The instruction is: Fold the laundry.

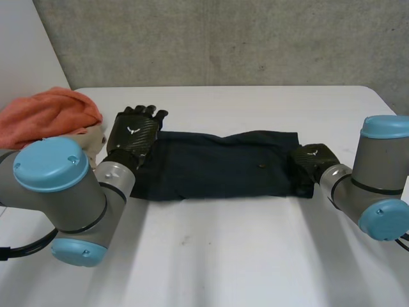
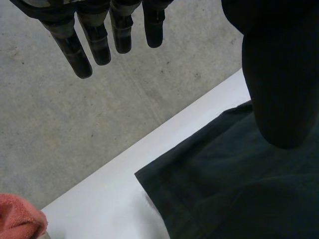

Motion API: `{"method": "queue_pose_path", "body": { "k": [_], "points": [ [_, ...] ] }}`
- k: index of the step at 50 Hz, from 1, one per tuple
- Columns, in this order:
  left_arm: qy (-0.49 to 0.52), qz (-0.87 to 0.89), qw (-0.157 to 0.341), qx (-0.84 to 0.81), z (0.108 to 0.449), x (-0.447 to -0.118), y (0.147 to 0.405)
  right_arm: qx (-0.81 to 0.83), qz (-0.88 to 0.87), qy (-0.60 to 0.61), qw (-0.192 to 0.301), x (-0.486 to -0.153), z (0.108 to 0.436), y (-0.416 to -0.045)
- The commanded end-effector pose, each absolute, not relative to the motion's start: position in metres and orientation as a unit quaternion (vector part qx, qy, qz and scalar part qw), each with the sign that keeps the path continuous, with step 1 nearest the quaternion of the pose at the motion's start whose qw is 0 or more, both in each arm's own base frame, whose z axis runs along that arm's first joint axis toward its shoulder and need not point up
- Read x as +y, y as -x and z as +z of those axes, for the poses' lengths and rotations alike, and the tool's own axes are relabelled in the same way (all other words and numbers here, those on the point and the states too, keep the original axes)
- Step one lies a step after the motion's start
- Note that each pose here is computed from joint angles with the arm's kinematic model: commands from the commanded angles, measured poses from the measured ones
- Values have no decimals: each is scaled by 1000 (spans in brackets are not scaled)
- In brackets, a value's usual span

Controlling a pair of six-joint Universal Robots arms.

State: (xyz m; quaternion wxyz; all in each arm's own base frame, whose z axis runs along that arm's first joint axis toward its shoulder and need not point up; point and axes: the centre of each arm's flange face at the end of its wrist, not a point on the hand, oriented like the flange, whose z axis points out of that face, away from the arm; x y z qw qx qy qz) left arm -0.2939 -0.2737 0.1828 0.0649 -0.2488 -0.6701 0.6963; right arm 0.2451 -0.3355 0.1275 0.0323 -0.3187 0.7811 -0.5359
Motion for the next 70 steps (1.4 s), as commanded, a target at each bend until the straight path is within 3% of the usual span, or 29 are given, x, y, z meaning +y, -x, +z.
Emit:
{"method": "queue_pose_path", "body": {
  "k": [1, 9, 15, 19, 24, 26, 33, 39, 45, 53, 70],
  "points": [
    [251, 697, 66, -668, 185, -272, 295, 788, -533, 308, 26, -343, 122, -233],
    [253, 704, 73, -660, 195, -263, 298, 773, -574, 269, -24, -351, 179, -188],
    [253, 702, 71, -661, 199, -259, 294, 762, -561, 305, -107, -361, 183, -154],
    [253, 702, 72, -661, 202, -258, 294, 733, -568, 345, -146, -365, 191, -158],
    [252, 702, 71, -662, 203, -258, 294, 678, -616, 382, -123, -352, 221, -212],
    [251, 703, 70, -662, 204, -258, 293, 669, -626, 390, -93, -341, 226, -236],
    [253, 697, 71, -667, 201, -253, 291, 732, -609, 304, 12, -329, 211, -242],
    [253, 696, 75, -668, 201, -251, 291, 772, -564, 288, 49, -324, 176, -239],
    [252, 695, 76, -669, 200, -251, 291, 796, -529, 288, 57, -324, 146, -234],
    [246, 693, 84, -673, 199, -251, 291, 802, -517, 292, 61, -329, 128, -235],
    [246, 690, 83, -676, 196, -252, 290, 788, -550, 276, 27, -350, 129, -218]
  ]
}}
